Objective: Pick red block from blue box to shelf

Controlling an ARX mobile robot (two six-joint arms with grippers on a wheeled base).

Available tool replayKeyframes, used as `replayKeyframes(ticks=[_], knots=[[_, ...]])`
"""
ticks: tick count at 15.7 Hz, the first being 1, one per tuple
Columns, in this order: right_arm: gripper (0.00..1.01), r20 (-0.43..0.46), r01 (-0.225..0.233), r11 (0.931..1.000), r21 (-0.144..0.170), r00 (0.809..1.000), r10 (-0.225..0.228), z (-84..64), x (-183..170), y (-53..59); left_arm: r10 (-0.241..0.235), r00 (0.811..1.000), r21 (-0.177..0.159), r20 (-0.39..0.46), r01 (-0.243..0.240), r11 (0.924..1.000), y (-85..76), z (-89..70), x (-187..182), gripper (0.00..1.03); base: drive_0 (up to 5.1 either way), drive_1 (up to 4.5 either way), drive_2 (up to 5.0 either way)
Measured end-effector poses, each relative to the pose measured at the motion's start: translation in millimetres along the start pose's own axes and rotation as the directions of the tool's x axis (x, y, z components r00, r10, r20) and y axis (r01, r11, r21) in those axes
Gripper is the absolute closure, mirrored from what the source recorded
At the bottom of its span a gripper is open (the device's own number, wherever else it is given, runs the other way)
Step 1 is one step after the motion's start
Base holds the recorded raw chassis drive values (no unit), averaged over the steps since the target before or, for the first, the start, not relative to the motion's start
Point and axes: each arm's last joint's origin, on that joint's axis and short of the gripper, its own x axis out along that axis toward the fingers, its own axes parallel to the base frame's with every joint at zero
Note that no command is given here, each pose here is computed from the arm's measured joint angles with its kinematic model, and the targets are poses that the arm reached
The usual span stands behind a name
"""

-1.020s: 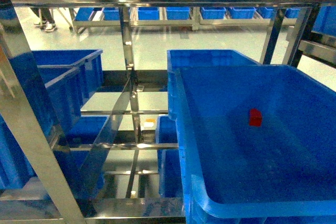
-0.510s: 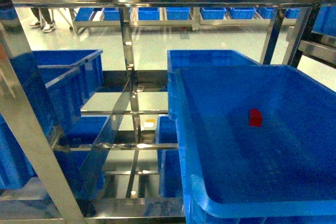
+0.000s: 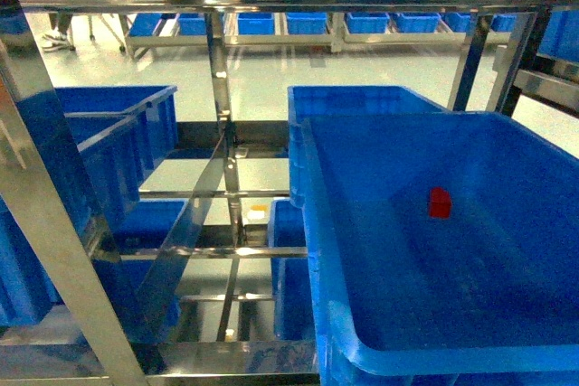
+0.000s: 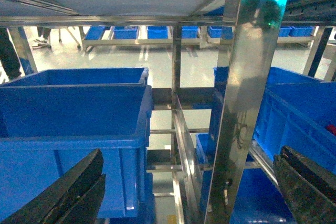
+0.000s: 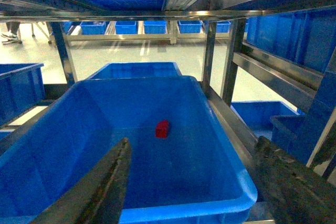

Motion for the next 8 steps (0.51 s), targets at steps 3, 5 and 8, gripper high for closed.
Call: replayKeyframes(ticks=[3, 5, 8], knots=[[0.01, 0.0, 0.0, 1.0, 0.0, 1.0, 0.0, 0.0, 0.0, 0.0, 0.0, 1.0, 0.0, 0.0, 0.0, 1.0, 0.0, 0.0, 0.0, 0.05, 0.0, 0.0, 0.0], [0.03, 0.0, 0.0, 1.0, 0.0, 1.0, 0.0, 0.0, 0.0, 0.0, 0.0, 1.0, 0.0, 0.0, 0.0, 1.0, 0.0, 0.0, 0.0, 0.05, 0.0, 0.0, 0.0], [0.03, 0.0, 0.0, 1.0, 0.0, 1.0, 0.0, 0.0, 0.0, 0.0, 0.0, 1.0, 0.0, 0.0, 0.0, 1.0, 0.0, 0.0, 0.0, 0.05, 0.0, 0.0, 0.0]])
